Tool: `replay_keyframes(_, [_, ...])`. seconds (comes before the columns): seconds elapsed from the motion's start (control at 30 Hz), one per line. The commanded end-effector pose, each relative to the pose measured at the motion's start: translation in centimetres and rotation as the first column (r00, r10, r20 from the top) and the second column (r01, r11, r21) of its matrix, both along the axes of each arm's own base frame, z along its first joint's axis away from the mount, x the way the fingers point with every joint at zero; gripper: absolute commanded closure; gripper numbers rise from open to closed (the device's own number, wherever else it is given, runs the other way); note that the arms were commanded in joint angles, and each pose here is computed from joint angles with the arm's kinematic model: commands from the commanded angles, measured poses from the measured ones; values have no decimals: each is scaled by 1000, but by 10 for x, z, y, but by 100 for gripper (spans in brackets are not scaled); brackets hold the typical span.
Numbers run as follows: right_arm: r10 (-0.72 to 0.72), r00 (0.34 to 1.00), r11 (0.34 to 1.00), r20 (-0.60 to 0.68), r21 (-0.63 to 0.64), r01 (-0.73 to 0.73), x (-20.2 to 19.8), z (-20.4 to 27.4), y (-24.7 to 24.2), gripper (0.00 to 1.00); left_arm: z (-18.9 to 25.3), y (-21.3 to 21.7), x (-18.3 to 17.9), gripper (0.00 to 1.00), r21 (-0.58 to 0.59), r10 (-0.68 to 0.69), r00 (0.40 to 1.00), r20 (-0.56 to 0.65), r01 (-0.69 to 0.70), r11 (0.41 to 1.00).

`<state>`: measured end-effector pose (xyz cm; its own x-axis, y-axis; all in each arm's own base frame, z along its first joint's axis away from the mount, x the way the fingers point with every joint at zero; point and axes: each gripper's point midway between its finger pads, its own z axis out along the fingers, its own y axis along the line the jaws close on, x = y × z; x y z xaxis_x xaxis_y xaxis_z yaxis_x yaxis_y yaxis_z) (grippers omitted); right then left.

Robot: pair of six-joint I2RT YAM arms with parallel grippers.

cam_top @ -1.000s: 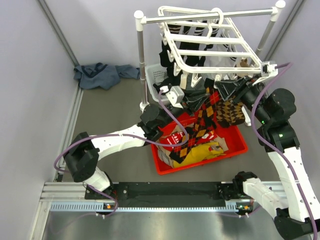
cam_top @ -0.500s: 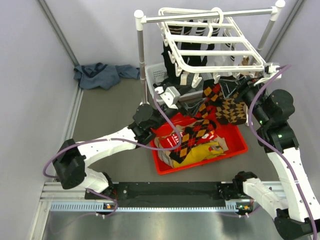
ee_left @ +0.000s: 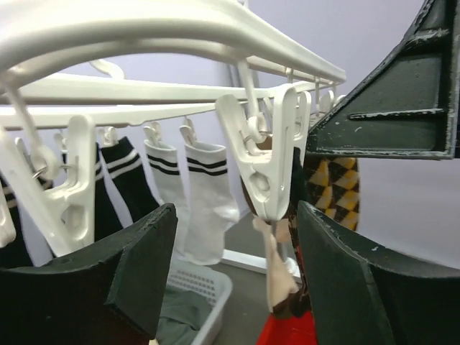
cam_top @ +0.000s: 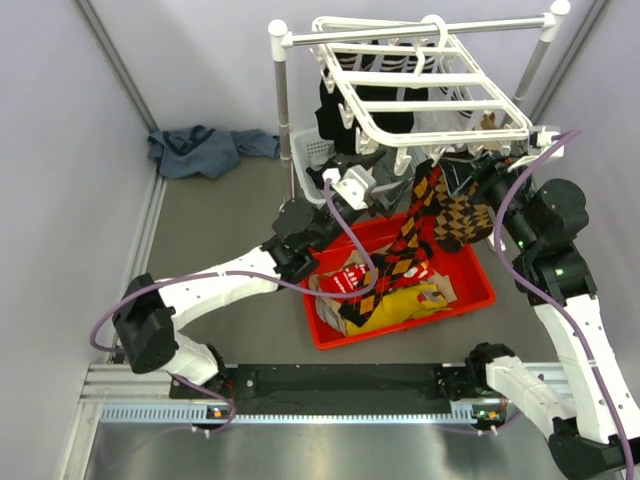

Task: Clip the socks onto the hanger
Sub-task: Open the clamp at the hanger.

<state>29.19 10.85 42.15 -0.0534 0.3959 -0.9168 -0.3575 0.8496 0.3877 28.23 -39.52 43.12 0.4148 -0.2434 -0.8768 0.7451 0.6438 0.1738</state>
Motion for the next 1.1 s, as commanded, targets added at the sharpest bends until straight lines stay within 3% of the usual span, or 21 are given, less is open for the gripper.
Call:
replay_keyframes(0.0, [-15, 998, 1000, 53, -3, 15, -1, 12, -4, 36, 32, -1, -2, 28, -26, 120, 987, 103, -118, 993])
replay_keyframes(0.17, [-17, 998, 1000, 59, -3, 17, -3, 14, -5, 36, 29, -10, -13, 28, -18, 256, 955, 150, -256, 967])
replay_keyframes(0.33, [-14, 998, 1000, 61, 1, 14, -4, 14, -4, 35, 26, -6, -14, 28, -65, 444, 881, 166, -439, 896])
replay_keyframes(0.53, [-17, 998, 1000, 67, 1, 17, -7, 16, -6, 35, 36, 5, -6, 28, -124, 577, 812, 86, -566, 815])
replay_keyframes(0.73, [-16, 997, 1000, 72, 2, 15, -9, 17, -6, 35, 41, 14, -3, 28, -145, 600, 799, 34, -590, 794])
replay_keyframes(1.07, [-14, 997, 1000, 75, -1, 14, -11, 16, -6, 35, 46, 17, -6, 29, -139, 552, 834, -8, -547, 826])
